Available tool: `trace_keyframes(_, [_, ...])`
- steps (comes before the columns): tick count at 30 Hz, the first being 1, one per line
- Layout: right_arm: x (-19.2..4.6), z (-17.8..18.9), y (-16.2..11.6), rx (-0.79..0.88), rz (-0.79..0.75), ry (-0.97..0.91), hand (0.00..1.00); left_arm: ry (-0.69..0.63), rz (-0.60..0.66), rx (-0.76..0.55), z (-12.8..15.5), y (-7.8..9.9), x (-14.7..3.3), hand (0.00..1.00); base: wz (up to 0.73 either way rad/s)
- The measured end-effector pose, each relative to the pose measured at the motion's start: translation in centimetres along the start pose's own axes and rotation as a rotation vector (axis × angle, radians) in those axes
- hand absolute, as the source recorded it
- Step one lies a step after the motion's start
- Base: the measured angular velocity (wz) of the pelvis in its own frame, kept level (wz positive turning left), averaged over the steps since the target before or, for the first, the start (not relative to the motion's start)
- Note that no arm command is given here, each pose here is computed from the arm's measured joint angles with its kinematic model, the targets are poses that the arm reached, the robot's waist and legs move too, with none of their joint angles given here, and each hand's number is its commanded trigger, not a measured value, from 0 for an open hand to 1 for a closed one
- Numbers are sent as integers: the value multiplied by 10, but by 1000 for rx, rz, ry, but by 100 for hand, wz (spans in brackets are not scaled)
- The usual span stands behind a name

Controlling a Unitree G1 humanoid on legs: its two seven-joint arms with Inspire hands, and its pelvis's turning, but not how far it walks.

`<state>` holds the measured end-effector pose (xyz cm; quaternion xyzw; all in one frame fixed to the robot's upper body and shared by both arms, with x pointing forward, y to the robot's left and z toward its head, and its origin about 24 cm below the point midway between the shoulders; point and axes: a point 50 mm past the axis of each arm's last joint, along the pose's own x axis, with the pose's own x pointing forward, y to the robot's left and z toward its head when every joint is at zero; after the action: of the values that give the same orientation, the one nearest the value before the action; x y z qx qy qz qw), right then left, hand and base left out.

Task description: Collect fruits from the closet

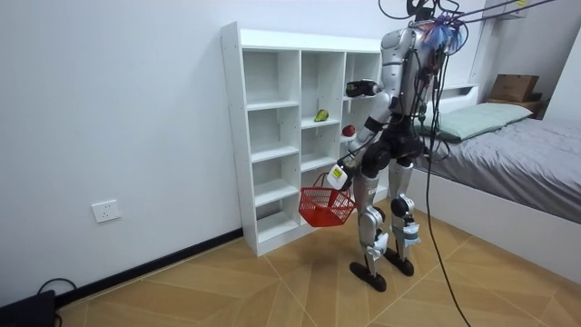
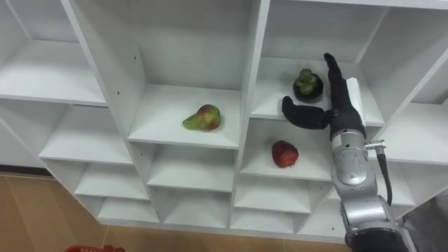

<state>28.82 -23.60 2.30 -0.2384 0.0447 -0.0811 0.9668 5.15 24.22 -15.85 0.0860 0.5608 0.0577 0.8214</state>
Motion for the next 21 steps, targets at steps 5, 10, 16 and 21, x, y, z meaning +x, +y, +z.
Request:
trace_keyframes(5, [1, -4, -11, -4, -42, 7, 100, 1, 0, -2, 0, 0, 0, 100, 0])
trace_keyframes(10, [2, -4, -17, -22, -53, -3, 100, 1, 0, -3, -1, -1, 0, 100, 0])
trace_keyframes(16, [3, -6, -21, -20, -80, 12, 100, 2, 2, -3, -1, -1, 0, 100, 0])
trace_keyframes(21, [3, -7, -21, -12, -80, 17, 100, 4, 14, -4, -1, 0, 0, 100, 0])
